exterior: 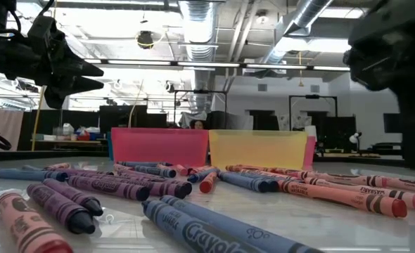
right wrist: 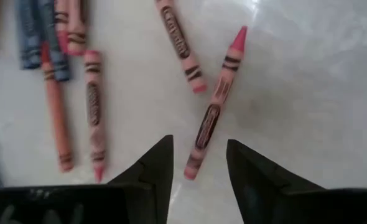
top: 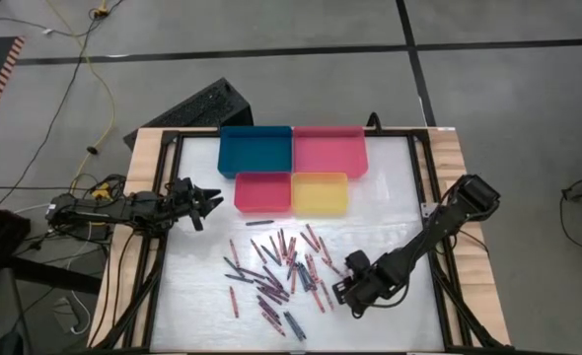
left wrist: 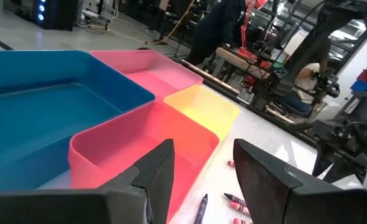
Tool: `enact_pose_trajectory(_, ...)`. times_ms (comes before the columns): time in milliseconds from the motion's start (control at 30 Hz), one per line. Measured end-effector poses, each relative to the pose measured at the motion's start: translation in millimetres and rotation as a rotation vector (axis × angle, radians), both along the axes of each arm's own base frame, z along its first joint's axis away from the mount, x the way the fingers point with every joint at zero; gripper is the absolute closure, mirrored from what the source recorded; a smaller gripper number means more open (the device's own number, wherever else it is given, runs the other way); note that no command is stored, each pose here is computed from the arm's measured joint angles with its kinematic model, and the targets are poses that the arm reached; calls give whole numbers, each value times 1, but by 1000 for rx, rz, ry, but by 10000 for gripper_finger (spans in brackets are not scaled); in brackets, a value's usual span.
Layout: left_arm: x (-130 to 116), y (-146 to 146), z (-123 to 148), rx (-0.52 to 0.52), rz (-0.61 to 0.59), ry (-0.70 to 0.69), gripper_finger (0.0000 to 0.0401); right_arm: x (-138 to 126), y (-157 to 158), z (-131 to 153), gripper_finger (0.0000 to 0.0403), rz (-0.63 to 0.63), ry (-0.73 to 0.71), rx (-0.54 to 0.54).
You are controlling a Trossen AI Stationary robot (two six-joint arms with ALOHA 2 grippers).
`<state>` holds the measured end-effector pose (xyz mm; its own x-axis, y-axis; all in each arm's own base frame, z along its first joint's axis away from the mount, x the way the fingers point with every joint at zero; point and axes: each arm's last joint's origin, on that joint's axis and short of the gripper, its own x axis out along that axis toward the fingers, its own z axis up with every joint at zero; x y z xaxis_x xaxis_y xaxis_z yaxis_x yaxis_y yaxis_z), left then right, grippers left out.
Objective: Sort crayons
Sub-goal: Put the pink crayon into the pink bin
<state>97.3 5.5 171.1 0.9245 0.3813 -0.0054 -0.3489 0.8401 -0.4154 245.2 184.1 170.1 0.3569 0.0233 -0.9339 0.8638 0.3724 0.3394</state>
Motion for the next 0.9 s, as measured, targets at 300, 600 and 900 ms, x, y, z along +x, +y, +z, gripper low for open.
enact_pose_trajectory(300, 0, 0, 0, 3, 4, 3, 240, 5, -11, 0, 241, 9, 34, -8)
enact_pose_trajectory(600, 0, 0, 0, 4, 3, 3, 240, 4, -16, -1, 248, 41, 61, -44)
enact_pose_trajectory(900, 0, 0, 0, 3, 0, 3, 240, 14, -12, -18, 249, 82, 118, -68)
